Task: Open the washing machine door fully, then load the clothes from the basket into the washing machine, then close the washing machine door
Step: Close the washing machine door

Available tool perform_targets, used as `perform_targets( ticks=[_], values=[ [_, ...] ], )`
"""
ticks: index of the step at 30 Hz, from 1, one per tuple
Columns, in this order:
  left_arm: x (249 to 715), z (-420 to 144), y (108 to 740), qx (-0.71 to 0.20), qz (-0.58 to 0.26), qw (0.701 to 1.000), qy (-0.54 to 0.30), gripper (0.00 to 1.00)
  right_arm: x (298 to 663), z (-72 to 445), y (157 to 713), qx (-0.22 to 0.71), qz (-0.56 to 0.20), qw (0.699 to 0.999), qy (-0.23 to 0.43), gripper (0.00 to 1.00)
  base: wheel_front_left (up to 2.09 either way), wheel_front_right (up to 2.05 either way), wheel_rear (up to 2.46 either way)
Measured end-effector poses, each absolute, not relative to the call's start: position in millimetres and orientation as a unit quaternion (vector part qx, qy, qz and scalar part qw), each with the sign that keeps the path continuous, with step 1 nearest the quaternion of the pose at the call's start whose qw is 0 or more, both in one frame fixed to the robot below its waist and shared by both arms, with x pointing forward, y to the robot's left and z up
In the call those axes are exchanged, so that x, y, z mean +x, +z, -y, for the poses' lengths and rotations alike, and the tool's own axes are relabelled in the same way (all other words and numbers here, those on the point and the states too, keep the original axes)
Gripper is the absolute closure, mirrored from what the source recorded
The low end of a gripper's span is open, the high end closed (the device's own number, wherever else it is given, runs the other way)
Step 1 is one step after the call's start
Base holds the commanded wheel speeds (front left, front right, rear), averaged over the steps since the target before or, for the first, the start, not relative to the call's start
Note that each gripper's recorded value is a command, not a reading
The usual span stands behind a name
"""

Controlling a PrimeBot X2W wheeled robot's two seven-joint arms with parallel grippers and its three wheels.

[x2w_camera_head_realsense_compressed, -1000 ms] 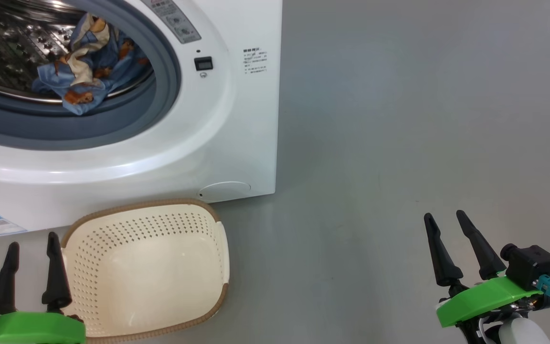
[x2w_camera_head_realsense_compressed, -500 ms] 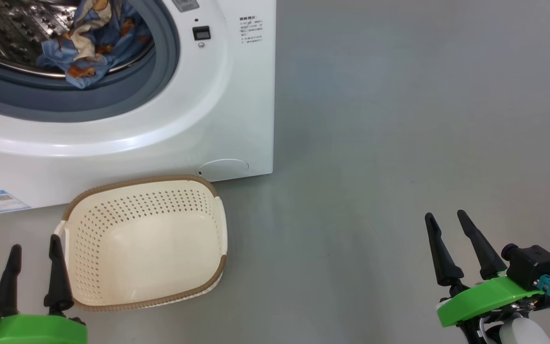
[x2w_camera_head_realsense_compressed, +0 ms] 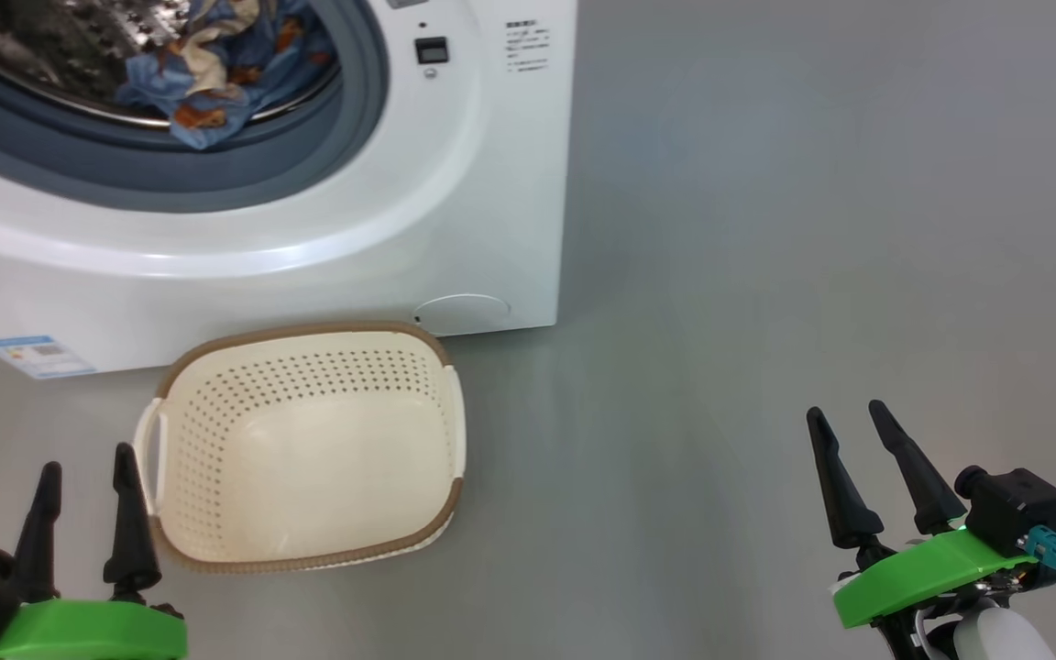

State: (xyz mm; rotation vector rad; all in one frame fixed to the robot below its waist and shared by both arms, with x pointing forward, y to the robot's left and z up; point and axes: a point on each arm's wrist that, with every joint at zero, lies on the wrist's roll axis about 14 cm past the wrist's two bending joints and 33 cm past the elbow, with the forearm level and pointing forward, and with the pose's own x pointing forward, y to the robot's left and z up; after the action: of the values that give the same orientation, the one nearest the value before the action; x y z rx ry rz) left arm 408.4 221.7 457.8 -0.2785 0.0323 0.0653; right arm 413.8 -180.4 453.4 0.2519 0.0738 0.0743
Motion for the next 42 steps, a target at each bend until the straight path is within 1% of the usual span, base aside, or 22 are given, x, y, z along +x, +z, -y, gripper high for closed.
perform_targets(
  ticks=[5,14,15,18,28,35,42],
  values=[
    [398.1,-234.1,461.2,-0.145,-0.009,0.988,0.057,0.00,421.2,161.4,452.2,0.124,-0.040,0.989,0.068,0.00,0.00,0.00,0.00],
    [369.8,-266.3,468.2,-0.152,0.005,0.981,0.117,0.00,438.0,104.4,456.0,0.120,-0.041,0.980,0.157,0.00,0.00,0.00,0.00],
    [369.8,-266.3,468.2,-0.152,0.005,0.981,0.117,0.00,438.0,104.4,456.0,0.120,-0.041,0.980,0.157,0.00,0.00,0.00,0.00],
    [356.3,-277.3,469.8,-0.152,0.009,0.979,0.138,0.00,439.6,86.2,455.3,0.118,-0.044,0.975,0.184,0.00,0.00,0.00,0.00],
    [296.7,-310.4,470.7,-0.152,0.013,0.965,0.211,0.00,432.0,18.9,455.4,0.110,-0.056,0.951,0.284,0.00,0.00,0.00,0.00],
    [256.9,-330.8,474.2,-0.150,0.024,0.954,0.259,0.00,425.1,-18.7,462.8,0.106,-0.053,0.934,0.338,0.00,0.00,0.00,0.00],
    [224.7,-344.1,475.4,-0.154,0.033,0.942,0.297,0.00,420.3,-46.2,469.2,0.104,-0.049,0.920,0.374,0.00,0.00,0.00,0.00]
  ],
)
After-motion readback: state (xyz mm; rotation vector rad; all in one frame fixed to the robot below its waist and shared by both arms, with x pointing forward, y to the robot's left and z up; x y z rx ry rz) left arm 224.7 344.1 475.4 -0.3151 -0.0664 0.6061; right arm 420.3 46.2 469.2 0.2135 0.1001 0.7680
